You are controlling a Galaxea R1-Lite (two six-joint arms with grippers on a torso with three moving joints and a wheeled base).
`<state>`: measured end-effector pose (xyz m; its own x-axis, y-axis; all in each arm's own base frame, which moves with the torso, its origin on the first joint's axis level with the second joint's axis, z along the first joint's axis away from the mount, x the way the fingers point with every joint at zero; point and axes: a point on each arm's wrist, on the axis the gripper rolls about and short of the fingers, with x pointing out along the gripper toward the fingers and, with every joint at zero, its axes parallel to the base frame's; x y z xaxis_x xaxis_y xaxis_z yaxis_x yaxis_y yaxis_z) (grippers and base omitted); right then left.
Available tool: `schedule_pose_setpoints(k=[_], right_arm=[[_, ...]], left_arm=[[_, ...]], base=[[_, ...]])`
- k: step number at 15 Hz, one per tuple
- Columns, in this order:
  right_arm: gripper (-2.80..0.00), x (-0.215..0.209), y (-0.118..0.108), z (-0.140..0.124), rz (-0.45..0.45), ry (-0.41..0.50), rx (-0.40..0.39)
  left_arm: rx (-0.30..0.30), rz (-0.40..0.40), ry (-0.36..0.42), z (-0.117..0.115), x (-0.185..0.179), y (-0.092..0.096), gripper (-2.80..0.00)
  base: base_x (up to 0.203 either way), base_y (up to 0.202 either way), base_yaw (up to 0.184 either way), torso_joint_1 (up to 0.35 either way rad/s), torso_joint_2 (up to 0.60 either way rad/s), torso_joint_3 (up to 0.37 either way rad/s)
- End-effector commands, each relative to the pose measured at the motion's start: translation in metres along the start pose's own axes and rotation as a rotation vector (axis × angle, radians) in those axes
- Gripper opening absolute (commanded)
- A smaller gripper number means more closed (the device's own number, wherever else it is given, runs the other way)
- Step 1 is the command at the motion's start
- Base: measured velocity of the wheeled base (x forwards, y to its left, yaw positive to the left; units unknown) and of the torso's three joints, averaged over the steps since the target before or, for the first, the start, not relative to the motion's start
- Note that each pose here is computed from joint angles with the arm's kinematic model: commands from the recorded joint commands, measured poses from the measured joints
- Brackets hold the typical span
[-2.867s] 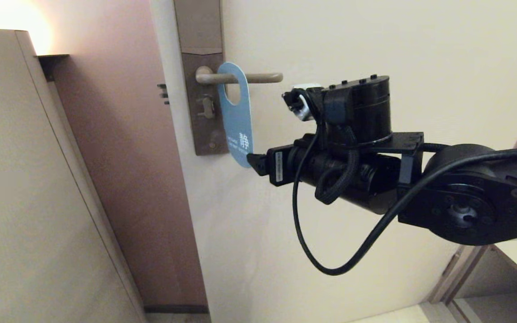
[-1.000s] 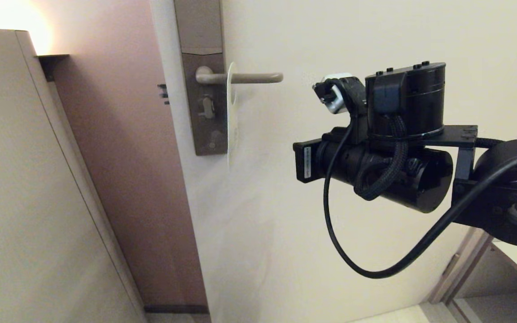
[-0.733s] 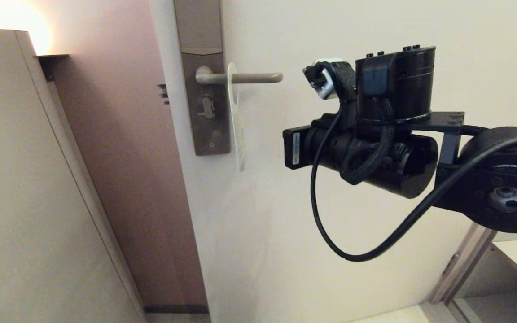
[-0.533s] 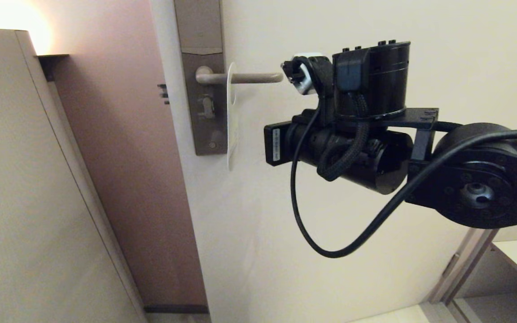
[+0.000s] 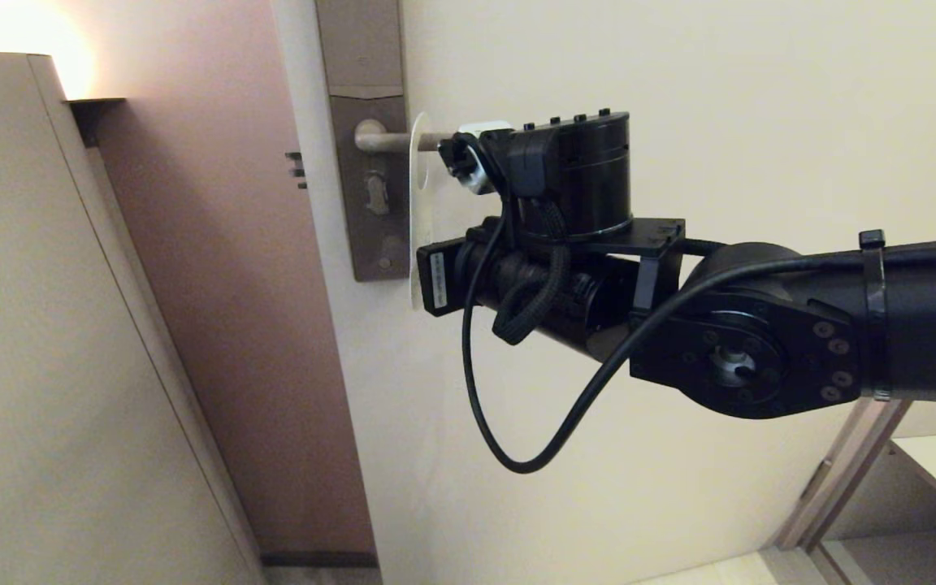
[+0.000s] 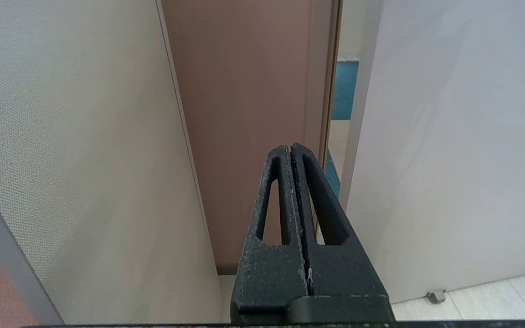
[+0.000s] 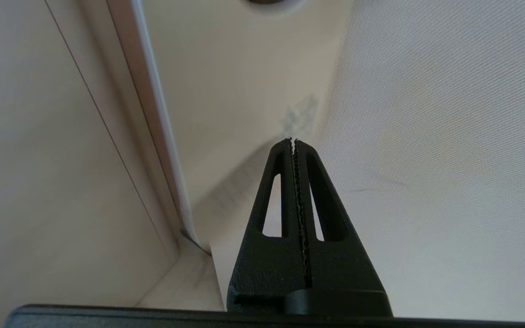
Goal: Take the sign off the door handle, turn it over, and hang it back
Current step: Hang the sign back with the other side facing out
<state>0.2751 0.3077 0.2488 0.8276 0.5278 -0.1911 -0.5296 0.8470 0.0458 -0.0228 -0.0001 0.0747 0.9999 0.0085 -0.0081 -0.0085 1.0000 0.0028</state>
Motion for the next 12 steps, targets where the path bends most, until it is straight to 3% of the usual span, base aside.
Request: schedule_pose_setpoints(k=[1, 12], right_arm=[[-2.8, 0.004, 0.001, -0.004, -0.002, 0.008, -0.001], [-2.8, -0.002, 0.033, 0.018, 0.08, -0.075, -0.003]], left_arm=[[0.0, 0.001, 0.0, 0.0, 0.0, 0.0, -2.8], [0.0, 0.001, 0.0, 0.0, 0.0, 0.0, -2.8]], base=[[0.0, 0.0, 0.0, 0.0, 0.0, 0.0], [0.0, 0.0, 0.0, 0.0, 0.0, 0.0]])
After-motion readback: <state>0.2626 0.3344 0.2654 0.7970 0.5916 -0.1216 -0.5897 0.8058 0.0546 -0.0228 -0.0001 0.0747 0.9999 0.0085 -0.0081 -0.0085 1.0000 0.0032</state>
